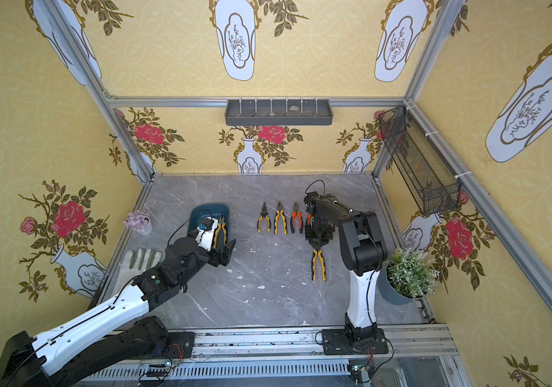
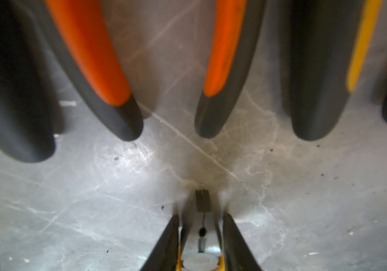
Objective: Take the pliers out of the storage box
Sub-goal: Place the pliers at the center of the board, then pick up the pliers from the storage box, then place the pliers at the center of the board.
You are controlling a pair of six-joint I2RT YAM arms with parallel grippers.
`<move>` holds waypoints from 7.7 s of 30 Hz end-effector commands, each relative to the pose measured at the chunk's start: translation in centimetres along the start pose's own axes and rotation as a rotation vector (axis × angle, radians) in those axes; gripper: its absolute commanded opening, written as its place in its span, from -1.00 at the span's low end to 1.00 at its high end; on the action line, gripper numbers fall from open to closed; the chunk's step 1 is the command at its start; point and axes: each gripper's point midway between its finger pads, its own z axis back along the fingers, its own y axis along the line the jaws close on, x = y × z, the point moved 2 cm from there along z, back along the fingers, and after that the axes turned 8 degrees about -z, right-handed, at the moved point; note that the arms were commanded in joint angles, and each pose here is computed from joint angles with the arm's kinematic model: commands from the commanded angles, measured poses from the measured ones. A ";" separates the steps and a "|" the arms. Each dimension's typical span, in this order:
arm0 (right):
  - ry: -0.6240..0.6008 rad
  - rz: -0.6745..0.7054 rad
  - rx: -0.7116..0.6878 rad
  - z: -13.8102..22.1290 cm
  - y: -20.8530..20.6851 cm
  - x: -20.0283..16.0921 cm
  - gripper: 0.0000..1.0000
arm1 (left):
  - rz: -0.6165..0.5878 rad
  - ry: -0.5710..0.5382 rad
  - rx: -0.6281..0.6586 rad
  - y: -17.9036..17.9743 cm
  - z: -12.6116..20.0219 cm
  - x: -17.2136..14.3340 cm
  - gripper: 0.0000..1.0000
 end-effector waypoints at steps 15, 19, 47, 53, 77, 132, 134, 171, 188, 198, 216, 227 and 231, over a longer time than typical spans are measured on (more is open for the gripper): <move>-0.042 0.001 0.016 -0.5 1.7 1.3 -0.53 | 0.009 0.001 -0.017 -0.3 -0.4 0.6 0.98; -0.050 0.001 0.000 -0.5 1.6 1.6 -0.53 | 0.011 -0.001 -0.018 -0.3 -0.4 0.8 0.98; -0.085 -0.010 -0.008 0.0 1.3 3.3 -0.50 | -0.003 0.009 -0.019 -0.3 -0.7 1.4 0.98; -0.075 -0.012 -0.018 -0.4 1.0 3.2 -0.46 | -0.003 0.011 -0.023 -0.4 -0.8 1.5 0.98; -0.435 -0.014 0.051 16.3 2.0 1.0 0.43 | 0.167 0.413 0.094 7.7 -2.2 -3.0 0.66; -0.397 0.028 0.191 12.4 2.3 -1.0 0.44 | 0.227 1.014 0.241 13.2 -9.7 -15.5 -0.29; -0.396 0.028 0.191 12.4 2.3 -1.0 0.43 | 0.232 1.019 0.239 13.1 -9.7 -15.8 -0.36; -0.186 -0.114 0.741 21.8 27.7 0.3 0.38 | -0.225 0.340 0.425 5.0 -2.8 -1.2 -1.00; -0.257 -0.040 0.777 23.0 29.6 -3.7 0.33 | -0.252 0.367 0.417 4.7 -3.3 -1.9 -1.00; -0.294 -0.026 0.703 21.1 30.3 -2.2 0.33 | -0.230 0.344 0.402 4.5 -3.3 -0.6 -1.00; -0.328 -0.073 0.659 20.7 29.9 -2.4 -0.73 | -0.241 0.356 0.408 4.2 -4.1 0.2 -1.00; -0.340 -0.072 0.625 20.2 28.2 -1.6 -1.00 | -0.130 0.318 0.292 3.1 -2.1 0.8 0.51; -0.315 -0.071 0.582 18.8 25.8 -0.8 -1.00 | -0.077 0.300 0.219 2.7 -0.1 1.0 0.99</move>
